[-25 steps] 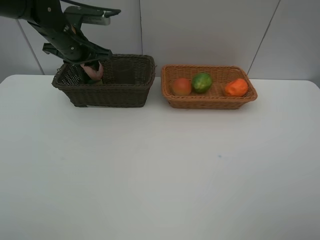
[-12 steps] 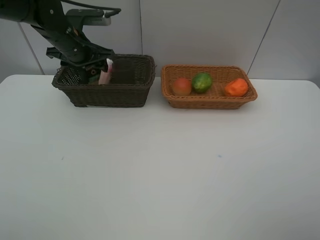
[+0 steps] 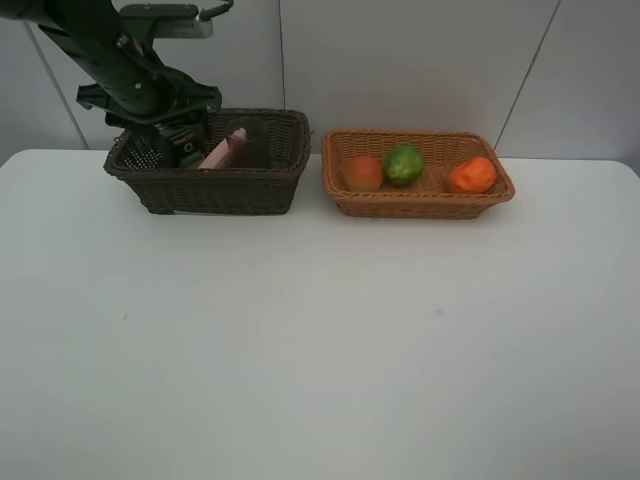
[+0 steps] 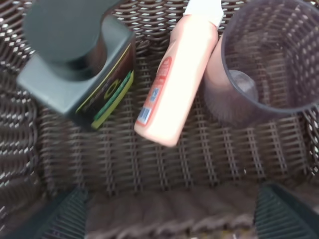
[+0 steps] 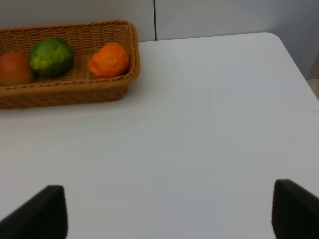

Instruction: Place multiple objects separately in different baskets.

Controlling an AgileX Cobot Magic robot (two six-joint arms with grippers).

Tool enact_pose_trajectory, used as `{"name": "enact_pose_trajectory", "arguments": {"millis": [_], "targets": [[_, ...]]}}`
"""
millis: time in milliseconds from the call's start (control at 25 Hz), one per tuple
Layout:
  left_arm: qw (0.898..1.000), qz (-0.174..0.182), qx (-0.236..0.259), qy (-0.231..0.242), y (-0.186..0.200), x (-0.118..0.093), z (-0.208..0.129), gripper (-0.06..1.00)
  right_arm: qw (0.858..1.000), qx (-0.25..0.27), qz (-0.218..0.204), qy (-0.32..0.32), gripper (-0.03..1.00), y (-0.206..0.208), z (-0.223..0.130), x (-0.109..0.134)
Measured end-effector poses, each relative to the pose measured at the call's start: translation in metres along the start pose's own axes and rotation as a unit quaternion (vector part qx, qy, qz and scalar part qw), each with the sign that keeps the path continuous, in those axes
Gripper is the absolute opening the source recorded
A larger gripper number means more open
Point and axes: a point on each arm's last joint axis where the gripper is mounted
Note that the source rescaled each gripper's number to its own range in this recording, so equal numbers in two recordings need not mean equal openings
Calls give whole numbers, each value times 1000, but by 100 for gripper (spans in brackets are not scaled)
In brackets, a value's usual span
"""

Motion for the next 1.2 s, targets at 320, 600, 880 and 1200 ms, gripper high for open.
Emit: {"name": "enact_pose_trajectory", "arguments": {"millis": [320, 600, 880, 1200], "targets": [[999, 31, 26, 14, 92, 24, -1, 89, 1000, 0, 0, 0, 67, 0, 0, 0], [995, 62, -64, 43, 204, 62, -39, 89, 1000, 0, 0, 0, 67, 0, 0, 0], [981, 81, -175, 22, 299, 66, -107, 89, 1000, 0, 0, 0, 67, 0, 0, 0], [980, 56, -190, 25, 328, 58, -193, 96, 1000, 0, 0, 0, 67, 0, 0, 0]]}}
Point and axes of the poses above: a point on each arm's last joint axis where the gripper is mounted, y pointing back along that axis away from the gripper, x along the wrist's bending axis when the last joint is at zero, z = x × y, and after that the axes turned 4 degrees about -y, right-handed
